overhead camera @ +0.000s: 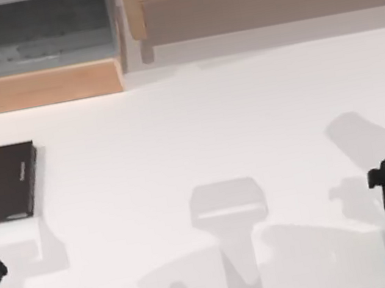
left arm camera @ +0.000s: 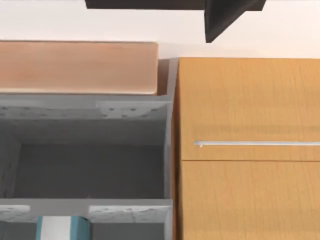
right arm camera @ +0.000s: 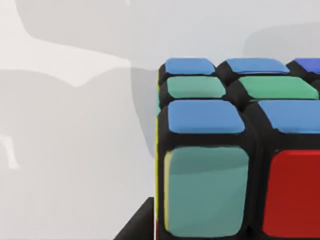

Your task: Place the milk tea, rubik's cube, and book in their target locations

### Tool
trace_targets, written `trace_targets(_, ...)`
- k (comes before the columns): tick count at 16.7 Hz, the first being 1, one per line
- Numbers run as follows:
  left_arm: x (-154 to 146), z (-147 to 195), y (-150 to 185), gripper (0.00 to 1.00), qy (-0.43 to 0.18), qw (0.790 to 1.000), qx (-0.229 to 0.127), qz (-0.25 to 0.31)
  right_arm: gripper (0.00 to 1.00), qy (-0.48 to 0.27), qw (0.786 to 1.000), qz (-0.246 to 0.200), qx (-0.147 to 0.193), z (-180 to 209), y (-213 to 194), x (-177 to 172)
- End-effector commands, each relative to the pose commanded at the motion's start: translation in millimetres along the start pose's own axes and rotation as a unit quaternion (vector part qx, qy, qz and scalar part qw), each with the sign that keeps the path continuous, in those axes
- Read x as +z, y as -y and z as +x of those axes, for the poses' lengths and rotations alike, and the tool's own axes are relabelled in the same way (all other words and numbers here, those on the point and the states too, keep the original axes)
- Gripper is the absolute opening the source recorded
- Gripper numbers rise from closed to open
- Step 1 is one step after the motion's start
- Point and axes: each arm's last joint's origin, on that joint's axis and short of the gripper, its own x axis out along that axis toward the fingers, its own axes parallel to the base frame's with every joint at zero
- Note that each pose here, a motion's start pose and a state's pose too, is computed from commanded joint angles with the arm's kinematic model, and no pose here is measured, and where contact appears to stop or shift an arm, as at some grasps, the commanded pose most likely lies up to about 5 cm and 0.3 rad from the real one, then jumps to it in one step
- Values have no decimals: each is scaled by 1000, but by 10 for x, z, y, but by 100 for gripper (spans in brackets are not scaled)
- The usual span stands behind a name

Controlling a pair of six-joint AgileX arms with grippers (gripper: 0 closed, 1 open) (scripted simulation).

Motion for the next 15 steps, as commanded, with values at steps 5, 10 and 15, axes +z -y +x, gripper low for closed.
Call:
trace_targets(5,0,0,0,100,0,1000,0,0,0,12,1000,-3,8,-3,-29,69)
trace_targets(10,0,0,0,100,0,1000,0,0,0,149,985,-38,79,-282,-150,501)
trace_targets(15,0,0,0,100,0,1000,0,0,0,387,908,-77,139,-954,-161,1062)
